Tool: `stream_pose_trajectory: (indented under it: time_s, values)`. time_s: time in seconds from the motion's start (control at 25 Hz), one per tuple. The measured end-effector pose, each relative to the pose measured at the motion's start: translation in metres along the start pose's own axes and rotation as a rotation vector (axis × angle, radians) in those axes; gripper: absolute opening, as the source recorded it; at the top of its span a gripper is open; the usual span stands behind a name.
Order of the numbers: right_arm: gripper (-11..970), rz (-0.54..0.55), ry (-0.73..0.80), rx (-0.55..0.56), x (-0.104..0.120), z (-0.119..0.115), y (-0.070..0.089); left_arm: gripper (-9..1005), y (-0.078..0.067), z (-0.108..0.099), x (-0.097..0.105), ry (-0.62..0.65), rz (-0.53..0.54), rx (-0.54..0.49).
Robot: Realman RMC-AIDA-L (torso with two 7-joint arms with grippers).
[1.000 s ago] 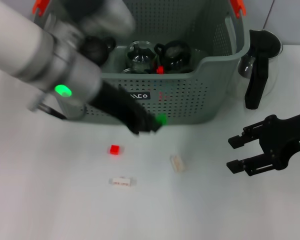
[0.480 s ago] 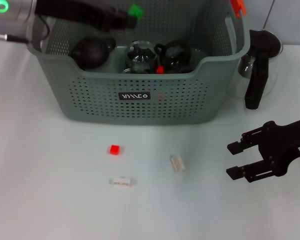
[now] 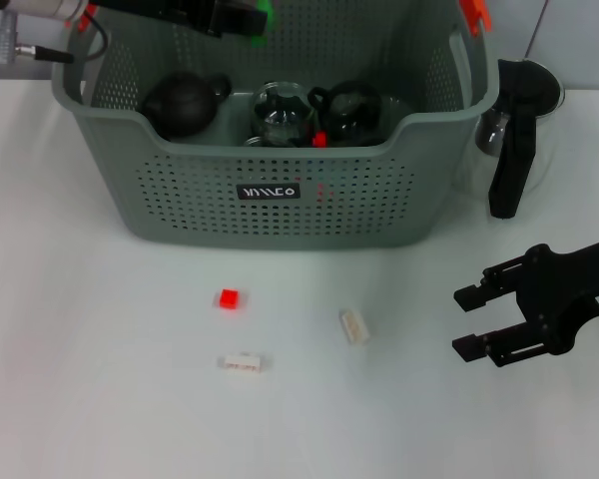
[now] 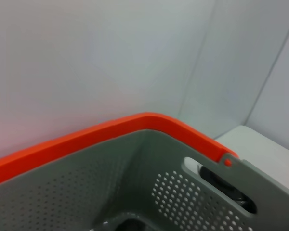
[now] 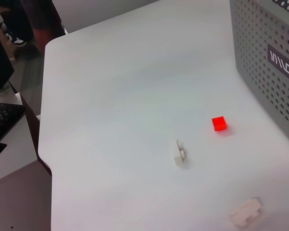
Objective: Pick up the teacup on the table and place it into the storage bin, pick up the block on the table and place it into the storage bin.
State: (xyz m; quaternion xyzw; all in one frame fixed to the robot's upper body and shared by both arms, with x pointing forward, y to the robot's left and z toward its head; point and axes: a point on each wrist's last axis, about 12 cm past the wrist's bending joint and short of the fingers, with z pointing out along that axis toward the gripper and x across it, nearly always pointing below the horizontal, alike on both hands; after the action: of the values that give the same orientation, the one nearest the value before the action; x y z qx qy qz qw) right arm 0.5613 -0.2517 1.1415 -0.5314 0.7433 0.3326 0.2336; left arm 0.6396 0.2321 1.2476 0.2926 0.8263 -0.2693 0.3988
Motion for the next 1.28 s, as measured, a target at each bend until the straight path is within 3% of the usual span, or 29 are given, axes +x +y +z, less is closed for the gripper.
stream_pose_trajectory:
  time_s: [0.16, 0.44, 0.72, 0.8, 0.92, 1.04, 1.28]
  values:
    - [666, 0.002, -0.001, -0.004, 0.000, 0.001, 0.001, 273, 0.002, 0.001, 0.002, -0.011, -0.004, -0.017]
    - [666, -0.003, 0.005, -0.003, -0.003, 0.003, 0.000, 523, 0.001, -0.005, 0.002, -0.023, 0.034, -0.025]
    - [666, -0.003, 0.006, -0.007, -0.005, 0.004, 0.000, 682, -0.018, -0.015, 0.001, -0.052, 0.116, 0.039]
    - [666, -0.003, 0.006, -0.009, -0.004, 0.004, 0.000, 728, -0.035, -0.021, 0.004, -0.076, 0.190, 0.140]
    - [666, -0.001, 0.003, -0.008, -0.004, 0.003, 0.000, 826, -0.049, -0.025, 0.013, -0.078, 0.241, 0.253]
    - [666, 0.000, 0.002, -0.007, -0.004, 0.002, 0.000, 923, -0.058, -0.029, 0.025, -0.080, 0.280, 0.347]
    - [666, 0.000, 0.001, -0.005, -0.004, 0.002, 0.000, 951, -0.066, -0.032, 0.049, -0.068, 0.333, 0.434]
